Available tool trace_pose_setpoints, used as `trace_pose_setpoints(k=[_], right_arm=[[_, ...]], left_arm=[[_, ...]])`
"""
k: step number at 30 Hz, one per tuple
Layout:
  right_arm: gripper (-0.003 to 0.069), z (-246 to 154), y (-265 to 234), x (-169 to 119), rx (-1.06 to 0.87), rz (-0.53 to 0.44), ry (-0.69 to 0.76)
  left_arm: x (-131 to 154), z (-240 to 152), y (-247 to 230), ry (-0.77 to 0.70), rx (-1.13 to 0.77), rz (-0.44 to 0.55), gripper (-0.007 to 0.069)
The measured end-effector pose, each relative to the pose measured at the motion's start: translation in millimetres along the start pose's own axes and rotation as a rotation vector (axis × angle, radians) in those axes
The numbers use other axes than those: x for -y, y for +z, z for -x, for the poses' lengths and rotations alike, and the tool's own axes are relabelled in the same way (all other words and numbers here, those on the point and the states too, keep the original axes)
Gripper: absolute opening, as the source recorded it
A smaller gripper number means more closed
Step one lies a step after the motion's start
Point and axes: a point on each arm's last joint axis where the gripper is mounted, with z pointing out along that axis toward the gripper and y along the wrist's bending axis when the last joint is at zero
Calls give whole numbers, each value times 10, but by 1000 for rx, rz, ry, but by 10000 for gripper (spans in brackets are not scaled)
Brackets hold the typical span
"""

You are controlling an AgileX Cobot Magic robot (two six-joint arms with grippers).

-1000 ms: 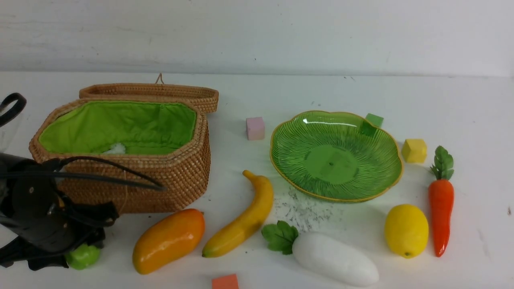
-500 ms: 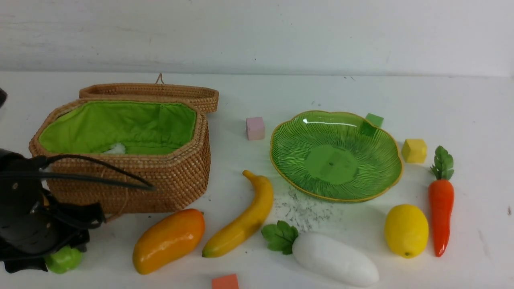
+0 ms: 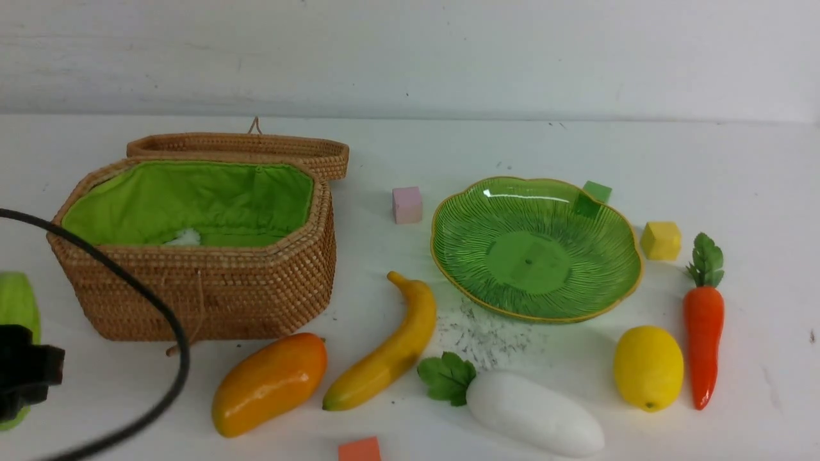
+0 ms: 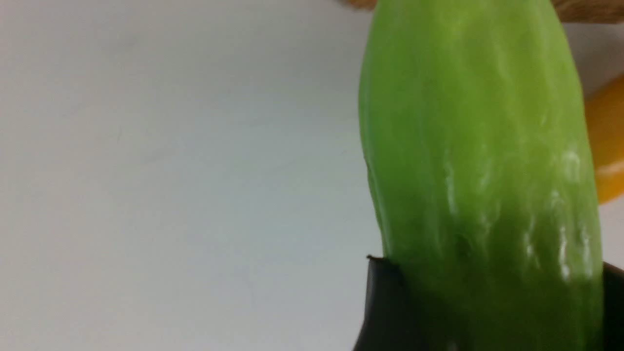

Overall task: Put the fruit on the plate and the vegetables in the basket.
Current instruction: Take a chayote with your left arm and place it on the basket on the left.

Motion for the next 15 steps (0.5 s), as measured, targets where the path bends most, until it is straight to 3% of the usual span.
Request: trace_pose_setpoints(k=[4,7,15], right_arm=[[240,0,0,0,0,0,0],[240,0,0,0,0,0,0],[240,0,0,0,0,0,0]], left_arm=[[157,82,-94,251,126,-182,444],[248,245,-112,362,180,-255,444],[344,691,-121,411,232,-295,444]])
